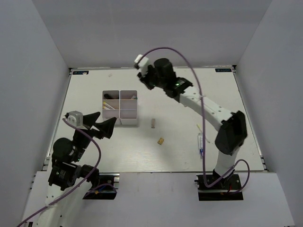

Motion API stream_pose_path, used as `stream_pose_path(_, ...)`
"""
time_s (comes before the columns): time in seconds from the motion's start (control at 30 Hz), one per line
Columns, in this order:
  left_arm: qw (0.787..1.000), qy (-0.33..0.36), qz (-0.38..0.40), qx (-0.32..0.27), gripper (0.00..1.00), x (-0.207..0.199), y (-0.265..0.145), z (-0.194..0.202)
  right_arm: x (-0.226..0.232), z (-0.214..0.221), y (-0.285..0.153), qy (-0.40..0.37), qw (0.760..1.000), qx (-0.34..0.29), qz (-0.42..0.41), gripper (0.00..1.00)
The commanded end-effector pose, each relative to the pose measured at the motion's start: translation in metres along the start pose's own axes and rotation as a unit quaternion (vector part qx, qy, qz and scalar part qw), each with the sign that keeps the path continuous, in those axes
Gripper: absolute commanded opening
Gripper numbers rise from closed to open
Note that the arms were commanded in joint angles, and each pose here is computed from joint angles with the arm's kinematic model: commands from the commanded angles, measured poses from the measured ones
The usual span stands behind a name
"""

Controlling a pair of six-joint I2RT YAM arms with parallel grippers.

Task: Sort the stationery into containers
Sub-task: Place the pen in the storage box, then pick up the pen from the center of the board.

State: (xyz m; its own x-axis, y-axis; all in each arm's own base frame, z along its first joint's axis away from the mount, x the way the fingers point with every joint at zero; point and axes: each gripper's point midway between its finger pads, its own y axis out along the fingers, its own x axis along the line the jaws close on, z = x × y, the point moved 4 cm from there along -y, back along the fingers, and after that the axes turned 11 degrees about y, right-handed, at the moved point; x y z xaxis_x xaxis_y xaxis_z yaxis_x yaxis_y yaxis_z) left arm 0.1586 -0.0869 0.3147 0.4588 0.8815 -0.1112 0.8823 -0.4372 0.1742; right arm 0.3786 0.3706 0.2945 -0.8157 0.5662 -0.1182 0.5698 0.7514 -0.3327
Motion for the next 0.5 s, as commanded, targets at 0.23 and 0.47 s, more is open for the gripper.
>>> stream_pose_path(0.23,0.978,-0.062,0.015,0.199,1.00,-0.001,0.033,0.065,-0.107,0.138,-0.170,0.126,0.942,0.242,0.194,0.50)
stream_pose_path(0.47,0.986,-0.055,0.029,0.153,1.00,-0.006,0.024,0.049,-0.103,0.229,-0.192,0.164,0.897,0.372,0.176,0.55)
